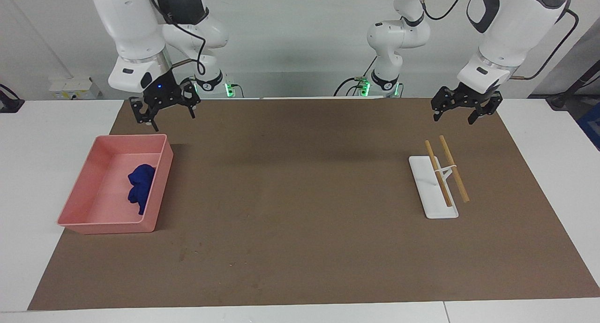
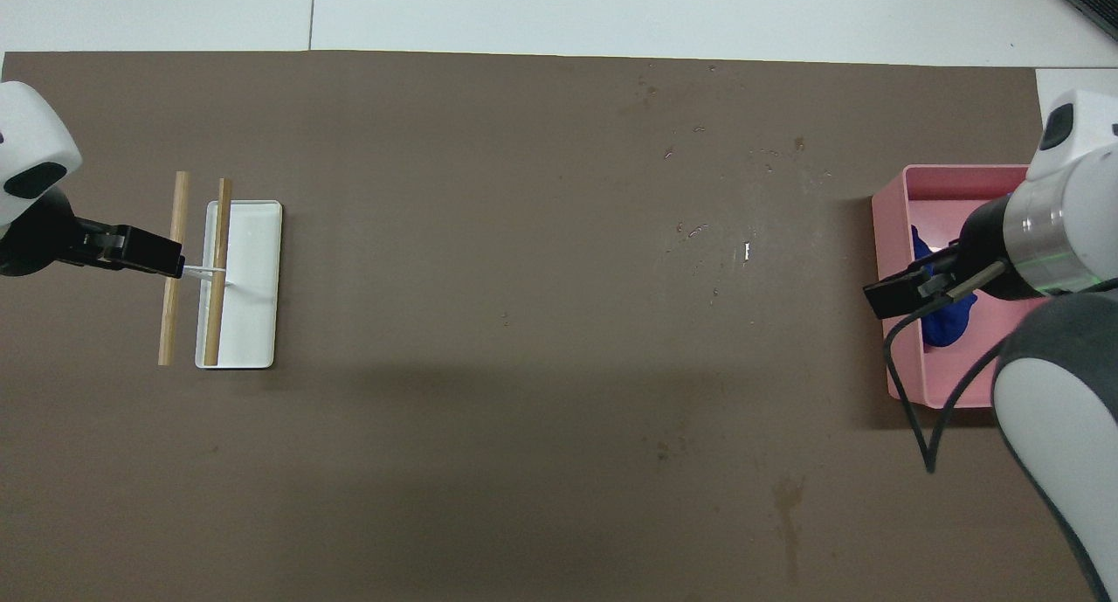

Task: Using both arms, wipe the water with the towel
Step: 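Open the right gripper and release the towel inside the pink bin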

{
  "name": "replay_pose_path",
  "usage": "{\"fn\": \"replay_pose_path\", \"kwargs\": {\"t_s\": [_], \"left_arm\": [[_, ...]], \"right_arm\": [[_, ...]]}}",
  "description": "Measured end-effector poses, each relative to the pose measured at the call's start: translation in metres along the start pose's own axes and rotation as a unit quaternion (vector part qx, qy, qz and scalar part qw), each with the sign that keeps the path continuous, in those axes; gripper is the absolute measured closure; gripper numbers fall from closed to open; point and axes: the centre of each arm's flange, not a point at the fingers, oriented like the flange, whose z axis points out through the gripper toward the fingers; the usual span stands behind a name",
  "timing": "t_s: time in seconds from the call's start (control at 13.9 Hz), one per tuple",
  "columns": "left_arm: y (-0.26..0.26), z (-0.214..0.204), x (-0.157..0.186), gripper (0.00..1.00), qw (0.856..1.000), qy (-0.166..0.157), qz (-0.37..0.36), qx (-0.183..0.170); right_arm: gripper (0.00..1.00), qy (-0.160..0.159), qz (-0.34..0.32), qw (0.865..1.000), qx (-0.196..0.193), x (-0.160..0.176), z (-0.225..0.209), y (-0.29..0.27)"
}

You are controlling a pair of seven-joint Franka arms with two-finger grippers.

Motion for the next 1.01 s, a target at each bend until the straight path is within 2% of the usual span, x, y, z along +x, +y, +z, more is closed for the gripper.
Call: {"fn": "replay_pose_path", "kwargs": {"t_s": [0.14, 0.29, 0.58, 0.72, 0.86, 1.01], "left_arm": [[0.0, 0.0, 0.0, 0.0, 1.0, 0.0, 0.0, 0.0], [0.0, 0.0, 0.0, 0.0, 1.0, 0.0, 0.0, 0.0], [0.0, 0.0, 0.0, 0.0, 1.0, 0.0, 0.0, 0.0], [0.0, 0.0, 0.0, 0.0, 1.0, 0.0, 0.0, 0.0], [0.0, 0.0, 0.0, 0.0, 1.0, 0.0, 0.0, 0.0], [0.0, 0.0, 0.0, 0.0, 1.0, 0.0, 0.0, 0.0]], "right_arm": [[0.0, -0.008, 0.058, 0.998, 0.02, -0.01, -0.009, -0.002], [0.0, -0.002, 0.073, 0.997, 0.021, -0.009, -0.009, 0.002], [0.0, 0.016, 0.085, 0.996, 0.019, -0.006, -0.011, 0.013], [0.0, 0.027, 0.08, 0.996, -0.002, -0.002, -0.017, 0.013], [0.0, 0.023, 0.054, 0.998, -0.027, 0.013, -0.033, -0.004], [0.0, 0.02, 0.045, 0.998, -0.027, 0.027, -0.037, -0.012]]}}
